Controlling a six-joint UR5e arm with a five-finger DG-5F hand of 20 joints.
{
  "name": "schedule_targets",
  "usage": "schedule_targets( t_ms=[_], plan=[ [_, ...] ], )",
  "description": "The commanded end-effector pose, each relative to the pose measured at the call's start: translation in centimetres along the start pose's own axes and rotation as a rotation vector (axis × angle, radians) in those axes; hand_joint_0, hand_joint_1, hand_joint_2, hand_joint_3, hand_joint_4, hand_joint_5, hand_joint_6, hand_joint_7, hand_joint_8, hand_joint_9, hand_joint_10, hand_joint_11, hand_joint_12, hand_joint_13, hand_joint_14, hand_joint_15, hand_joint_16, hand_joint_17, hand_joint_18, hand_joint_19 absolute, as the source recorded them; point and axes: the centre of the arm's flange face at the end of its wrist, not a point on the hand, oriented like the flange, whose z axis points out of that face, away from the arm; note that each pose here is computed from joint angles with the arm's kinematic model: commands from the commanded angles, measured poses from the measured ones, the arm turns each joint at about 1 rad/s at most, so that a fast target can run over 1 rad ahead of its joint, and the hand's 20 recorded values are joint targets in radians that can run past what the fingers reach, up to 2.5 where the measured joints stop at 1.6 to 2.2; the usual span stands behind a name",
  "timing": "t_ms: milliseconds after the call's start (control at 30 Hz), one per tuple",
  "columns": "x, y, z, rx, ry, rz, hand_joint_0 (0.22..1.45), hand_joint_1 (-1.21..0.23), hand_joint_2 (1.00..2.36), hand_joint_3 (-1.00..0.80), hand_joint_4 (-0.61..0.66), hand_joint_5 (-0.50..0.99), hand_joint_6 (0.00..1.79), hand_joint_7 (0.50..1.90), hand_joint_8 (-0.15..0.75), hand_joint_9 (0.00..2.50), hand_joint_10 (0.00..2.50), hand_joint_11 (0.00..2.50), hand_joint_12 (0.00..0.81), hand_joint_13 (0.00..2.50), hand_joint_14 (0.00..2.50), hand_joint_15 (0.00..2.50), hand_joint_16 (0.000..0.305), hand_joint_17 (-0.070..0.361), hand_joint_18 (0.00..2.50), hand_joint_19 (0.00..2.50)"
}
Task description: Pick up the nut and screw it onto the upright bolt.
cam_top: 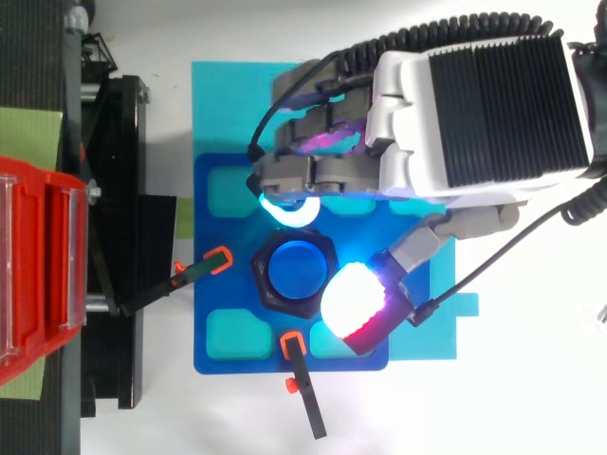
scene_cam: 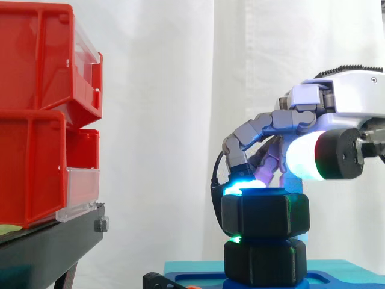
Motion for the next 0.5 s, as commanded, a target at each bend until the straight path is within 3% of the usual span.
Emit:
schedule_targets(
  t_ms=[0,267,300,467],
  plan=[
    [-0.8,-0.1,0.1,0.005,0.015,0.003,0.49,-0.18,1.00,-0.50,0.06,0.04,0.70,1.00,0.290,1.62,0.01,0.22,0.155,1.13,0.00,0.12,0.020,0.045,0.91,0.27],
    [-2.4,-0.4,0.2,0.007,0.025,0.004,0.49,-0.16,1.00,-0.50,0.06,0.04,0.70,1.00,0.318,1.68,0.01,0.21,0.156,1.22,0.00,0.12,0.016,0.035,1.00,0.28],
    [-3.8,-0.6,0.3,0.001,0.026,0.004,0.49,-0.16,1.00,-0.50,0.05,0.04,0.70,1.01,0.316,1.68,0.01,0.21,0.157,1.22,0.00,0.13,0.016,0.036,0.99,0.28],
    [-5.6,-1.1,0.4,-0.010,0.019,0.000,0.49,-0.15,1.00,-0.50,0.09,0.04,0.63,1.13,0.324,1.64,0.01,0.20,0.163,1.18,0.00,0.12,0.019,0.042,0.92,0.23]
  ],
)
